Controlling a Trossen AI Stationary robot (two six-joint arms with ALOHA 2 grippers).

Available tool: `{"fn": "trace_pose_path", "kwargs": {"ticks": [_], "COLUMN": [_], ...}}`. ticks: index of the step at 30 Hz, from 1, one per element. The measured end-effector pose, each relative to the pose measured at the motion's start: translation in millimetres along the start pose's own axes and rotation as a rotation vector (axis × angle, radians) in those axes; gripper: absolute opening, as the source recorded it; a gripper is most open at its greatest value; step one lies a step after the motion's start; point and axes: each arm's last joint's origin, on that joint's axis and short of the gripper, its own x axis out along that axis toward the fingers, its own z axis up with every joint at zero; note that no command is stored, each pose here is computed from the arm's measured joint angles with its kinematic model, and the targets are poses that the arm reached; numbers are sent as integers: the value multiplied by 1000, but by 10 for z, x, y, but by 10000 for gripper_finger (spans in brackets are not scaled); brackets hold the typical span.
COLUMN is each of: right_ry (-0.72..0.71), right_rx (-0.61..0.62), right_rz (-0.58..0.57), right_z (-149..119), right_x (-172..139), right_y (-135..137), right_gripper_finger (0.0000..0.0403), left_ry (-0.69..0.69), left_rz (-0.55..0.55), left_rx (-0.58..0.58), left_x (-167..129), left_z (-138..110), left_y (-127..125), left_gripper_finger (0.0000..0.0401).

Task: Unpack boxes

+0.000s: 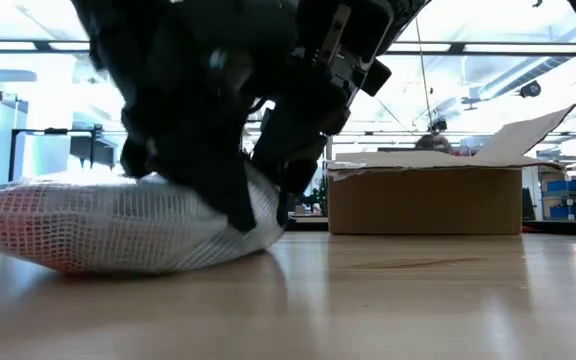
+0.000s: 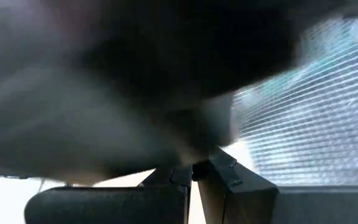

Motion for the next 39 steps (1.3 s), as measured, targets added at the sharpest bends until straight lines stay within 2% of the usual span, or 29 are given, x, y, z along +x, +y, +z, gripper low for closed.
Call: {"fn": "trace_pose_path", "kwargs": {"ticks": [10, 19, 25, 39], "right_ry": [-4, 8, 0, 58], "right_rx": [-11, -10, -3, 54], "right_rz": [-16, -38, -61, -134], "right_z": [7, -10, -4, -97], "right_x": [-29, -39, -70, -240], "right_y": [-23, -43, -87, -312], "right_gripper_finger": [0, 0, 0, 0], "left_ry": [4, -79, -84, -29], "left_rz": [-9, -31, -26, 3], "left_rx": [113, 107, 127, 122], "left_x": [-362, -778, -1006, -1264], "left_z": [-43, 30, 17, -170], "left_y": [-31, -9, 42, 90], "left_gripper_finger": [0, 0, 0, 0]}}
